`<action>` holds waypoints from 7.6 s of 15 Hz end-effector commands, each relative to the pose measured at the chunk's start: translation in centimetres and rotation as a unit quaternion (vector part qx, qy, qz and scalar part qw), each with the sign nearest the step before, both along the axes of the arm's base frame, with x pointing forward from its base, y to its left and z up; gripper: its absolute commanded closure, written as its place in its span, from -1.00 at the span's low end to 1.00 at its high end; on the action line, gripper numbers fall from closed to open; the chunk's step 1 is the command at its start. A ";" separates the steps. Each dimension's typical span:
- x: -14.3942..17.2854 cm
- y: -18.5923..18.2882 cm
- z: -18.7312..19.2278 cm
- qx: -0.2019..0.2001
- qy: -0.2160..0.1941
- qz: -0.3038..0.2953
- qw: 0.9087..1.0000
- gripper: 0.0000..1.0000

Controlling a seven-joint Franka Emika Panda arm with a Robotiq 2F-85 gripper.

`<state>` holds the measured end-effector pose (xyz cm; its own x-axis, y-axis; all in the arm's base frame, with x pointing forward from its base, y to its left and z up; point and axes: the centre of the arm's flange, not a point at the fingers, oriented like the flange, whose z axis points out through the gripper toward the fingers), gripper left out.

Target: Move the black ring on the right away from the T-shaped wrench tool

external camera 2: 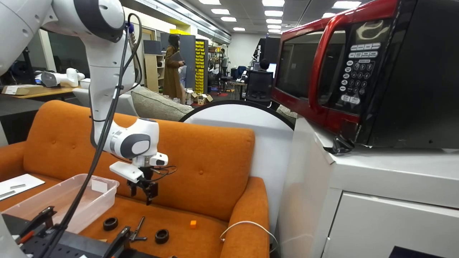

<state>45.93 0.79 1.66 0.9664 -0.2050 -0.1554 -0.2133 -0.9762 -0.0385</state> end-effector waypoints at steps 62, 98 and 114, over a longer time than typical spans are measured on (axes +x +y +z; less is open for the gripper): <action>4.2 -11.6 -16.3 -0.013 -0.048 -0.363 0.930 0.92; -4.3 -26.3 -19.3 0.052 0.029 -0.826 0.560 0.92; -3.5 -24.9 -17.8 0.039 0.004 -0.803 0.595 -0.78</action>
